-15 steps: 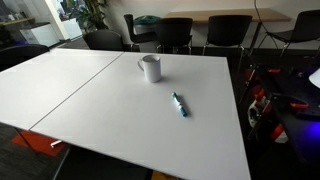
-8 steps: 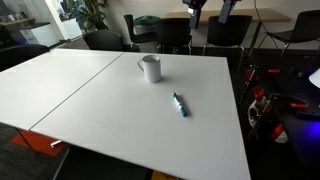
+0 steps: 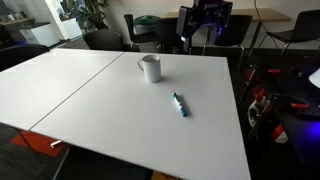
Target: Move the marker to the left
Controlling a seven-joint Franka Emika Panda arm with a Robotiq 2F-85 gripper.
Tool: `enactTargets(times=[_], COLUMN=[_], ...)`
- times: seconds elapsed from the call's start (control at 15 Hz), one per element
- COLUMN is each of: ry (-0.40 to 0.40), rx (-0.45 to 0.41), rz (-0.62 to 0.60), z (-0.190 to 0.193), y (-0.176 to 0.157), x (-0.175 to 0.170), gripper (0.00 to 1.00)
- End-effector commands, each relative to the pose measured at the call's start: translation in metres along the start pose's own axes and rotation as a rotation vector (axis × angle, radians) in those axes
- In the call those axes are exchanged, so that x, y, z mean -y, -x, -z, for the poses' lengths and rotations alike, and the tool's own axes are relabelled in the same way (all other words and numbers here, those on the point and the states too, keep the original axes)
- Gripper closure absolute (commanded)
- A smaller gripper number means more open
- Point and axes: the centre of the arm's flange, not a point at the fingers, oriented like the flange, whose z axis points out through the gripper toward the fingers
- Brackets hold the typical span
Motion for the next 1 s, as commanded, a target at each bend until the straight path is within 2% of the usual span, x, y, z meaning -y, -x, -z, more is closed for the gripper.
enactTargets(times=[0.0, 0.33, 0.53, 0.6, 0.93], ry=[0.011, 0.032, 0.052, 0.042, 0.046], rx=[0.036, 0.049, 0.092, 0.066, 0.076], rz=[0.025, 0.105, 0.152, 0.118, 0.14], z=[-0.019, -0.041, -0.049, -0.047, -0.054], y=[-0.02, -0.028, -0.027, -0.022, -0.022], x=[0.01, 0.026, 0.034, 0.023, 0.029], gripper=[0.0, 0.0, 0.0, 0.0, 0.0])
